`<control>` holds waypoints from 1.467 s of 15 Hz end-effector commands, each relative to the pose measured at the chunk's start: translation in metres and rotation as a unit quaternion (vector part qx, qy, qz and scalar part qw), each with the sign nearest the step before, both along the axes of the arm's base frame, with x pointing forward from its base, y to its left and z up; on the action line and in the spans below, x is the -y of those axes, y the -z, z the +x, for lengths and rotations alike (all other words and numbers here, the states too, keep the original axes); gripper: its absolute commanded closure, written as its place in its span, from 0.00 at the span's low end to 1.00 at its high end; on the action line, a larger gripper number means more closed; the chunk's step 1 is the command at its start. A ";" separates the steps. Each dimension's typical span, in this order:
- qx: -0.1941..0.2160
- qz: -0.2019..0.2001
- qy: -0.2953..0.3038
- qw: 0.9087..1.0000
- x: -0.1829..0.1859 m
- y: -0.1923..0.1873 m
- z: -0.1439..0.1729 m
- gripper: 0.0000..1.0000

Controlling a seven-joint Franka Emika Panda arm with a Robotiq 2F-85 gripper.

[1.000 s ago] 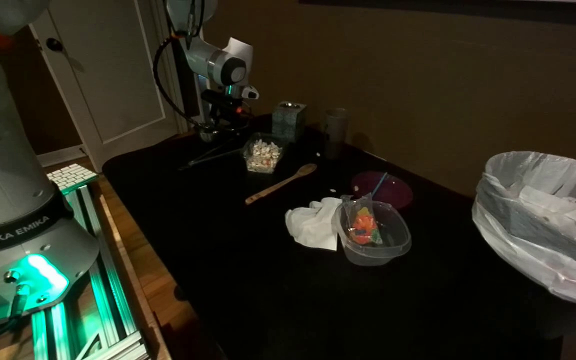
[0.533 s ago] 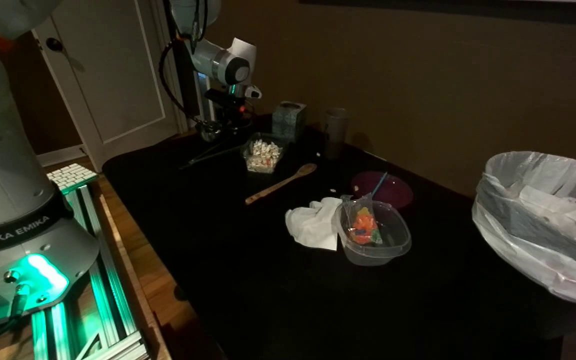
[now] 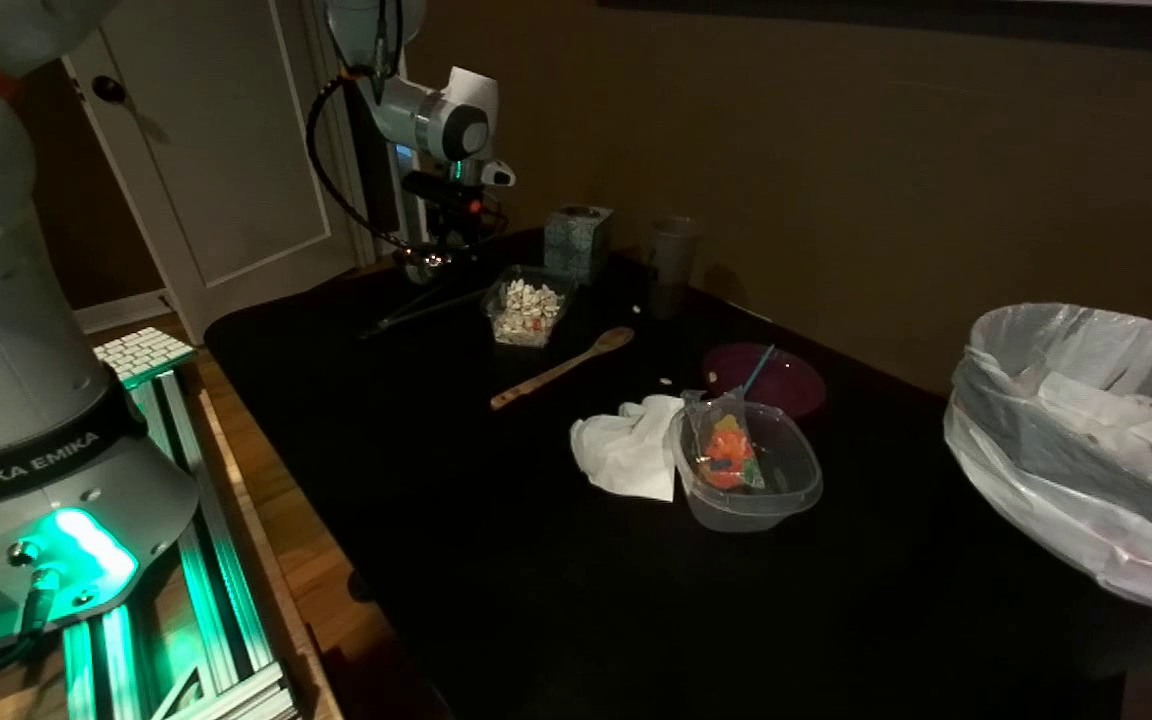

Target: Put the silver bowl on top of the tissue box

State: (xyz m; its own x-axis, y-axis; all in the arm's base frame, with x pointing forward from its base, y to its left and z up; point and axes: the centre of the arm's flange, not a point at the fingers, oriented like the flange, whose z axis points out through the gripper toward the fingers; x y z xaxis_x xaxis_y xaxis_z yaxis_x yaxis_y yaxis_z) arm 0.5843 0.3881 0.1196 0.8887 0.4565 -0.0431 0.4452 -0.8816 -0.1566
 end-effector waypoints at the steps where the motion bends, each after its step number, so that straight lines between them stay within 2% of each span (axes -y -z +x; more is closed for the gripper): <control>1: 0.007 -0.027 0.003 1.000 -0.010 -0.005 -0.003 0.30; 2: 0.011 -0.031 0.003 0.999 -0.012 -0.009 -0.005 0.40; 3: 0.015 -0.036 0.001 0.999 -0.013 -0.013 -0.007 0.40; 4: 0.020 -0.041 0.001 0.999 -0.015 -0.019 -0.010 0.46; 8: 0.020 -0.059 0.000 0.998 -0.020 -0.033 -0.017 0.79; 11: 0.011 -0.061 -0.002 0.998 -0.019 -0.039 -0.018 0.99; 18: 0.003 -0.062 0.009 0.998 -0.009 -0.037 -0.014 0.99; 20: 0.008 -0.052 0.004 0.999 -0.002 -0.042 -0.014 0.99; 22: 0.030 -0.026 -0.007 0.999 0.011 -0.058 -0.020 0.99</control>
State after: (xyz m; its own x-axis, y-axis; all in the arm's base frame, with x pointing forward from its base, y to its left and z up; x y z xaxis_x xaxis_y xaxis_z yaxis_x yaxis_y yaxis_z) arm 0.5792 0.3985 0.1556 0.8928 0.4459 -0.0645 0.4428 -0.8948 -0.0562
